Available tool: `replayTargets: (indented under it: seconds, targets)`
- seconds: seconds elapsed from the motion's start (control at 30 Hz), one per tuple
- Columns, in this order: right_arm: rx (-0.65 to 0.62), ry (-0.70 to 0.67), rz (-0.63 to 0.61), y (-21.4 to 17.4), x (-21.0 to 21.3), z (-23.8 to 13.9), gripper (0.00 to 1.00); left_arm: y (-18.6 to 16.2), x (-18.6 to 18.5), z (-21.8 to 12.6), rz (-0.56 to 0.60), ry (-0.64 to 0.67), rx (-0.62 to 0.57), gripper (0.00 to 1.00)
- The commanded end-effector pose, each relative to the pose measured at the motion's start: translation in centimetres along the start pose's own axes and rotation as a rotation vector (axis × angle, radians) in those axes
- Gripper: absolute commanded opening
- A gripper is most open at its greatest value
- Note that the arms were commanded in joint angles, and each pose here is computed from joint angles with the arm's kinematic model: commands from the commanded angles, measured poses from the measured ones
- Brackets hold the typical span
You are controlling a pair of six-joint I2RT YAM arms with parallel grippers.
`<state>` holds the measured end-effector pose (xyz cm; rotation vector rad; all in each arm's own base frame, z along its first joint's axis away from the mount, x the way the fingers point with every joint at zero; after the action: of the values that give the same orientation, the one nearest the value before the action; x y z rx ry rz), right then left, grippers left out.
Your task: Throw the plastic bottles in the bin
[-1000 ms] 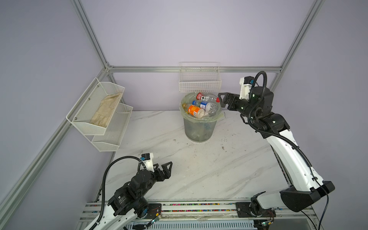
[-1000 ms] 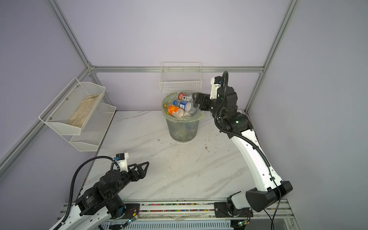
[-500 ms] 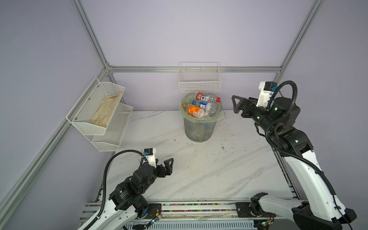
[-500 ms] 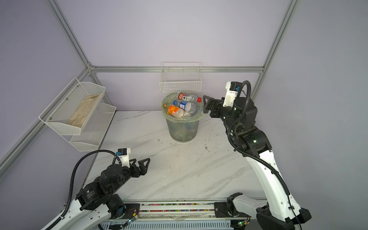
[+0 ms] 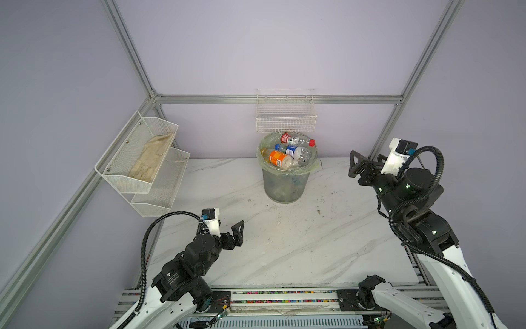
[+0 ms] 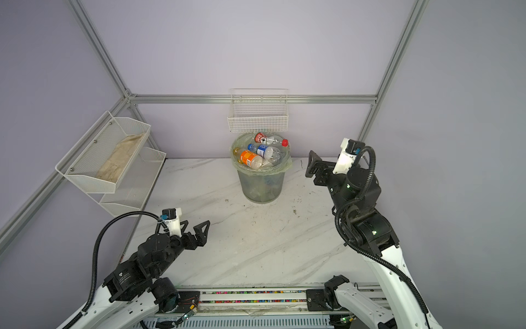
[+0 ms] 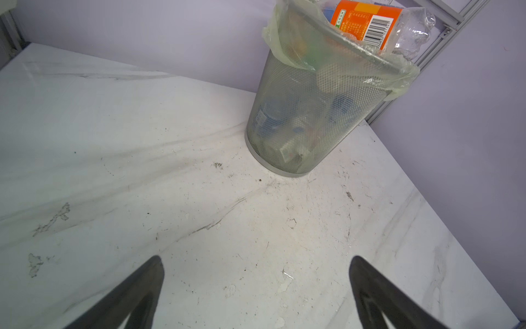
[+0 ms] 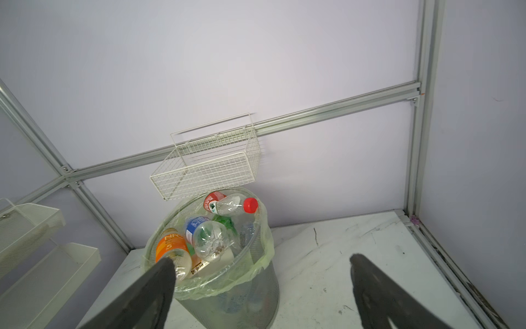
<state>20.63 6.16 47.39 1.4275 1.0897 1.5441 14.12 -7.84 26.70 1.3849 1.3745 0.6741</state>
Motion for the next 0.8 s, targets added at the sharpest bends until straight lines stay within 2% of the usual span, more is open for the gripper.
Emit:
replayTargets:
  seconds: [0.0, 0.13, 0.23, 0.37, 0.57, 0.77]
  targets:
    - [-0.083, -0.078, -0.022, -0.7, -1.4, -0.6, 0.97, 3.4, 0.3, -1.5, 0.029, 0.068, -0.144, 1.00]
    - [-0.036, -0.173, -0.078, -6.3, -3.7, 0.5, 0.97, 2.6, 1.4, -0.3, 0.114, 0.237, -0.149, 1.00]
    - [-0.014, -0.300, -0.082, -10.7, -6.1, 1.3, 0.96, 2.0, 2.1, 1.0, 0.198, 0.372, -0.148, 1.00]
    - [0.031, -0.387, -0.121, -14.8, -7.9, 1.8, 0.96, 1.1, 2.5, 2.2, 0.266, 0.462, -0.155, 1.00]
    - [0.059, -0.479, -0.160, -18.1, -9.8, 1.7, 0.95, 0.0, 3.2, 3.4, 0.295, 0.510, -0.157, 1.00]
    - [0.055, -0.501, -0.171, -19.8, -10.9, 1.1, 0.93, -1.3, 4.6, 4.6, 0.335, 0.571, -0.106, 1.00]
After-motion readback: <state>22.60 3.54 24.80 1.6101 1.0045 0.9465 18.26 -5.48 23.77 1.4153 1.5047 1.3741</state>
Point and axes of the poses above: each gripper's point midway between its finger pads, its own z axis out along the fingers, its own x axis along the line the jaws close on, y = z × x, the point moved 8 cm from there along -z, back along the fingers, and after that the axes turned 4 degrees about z, right-handed, at the moved point
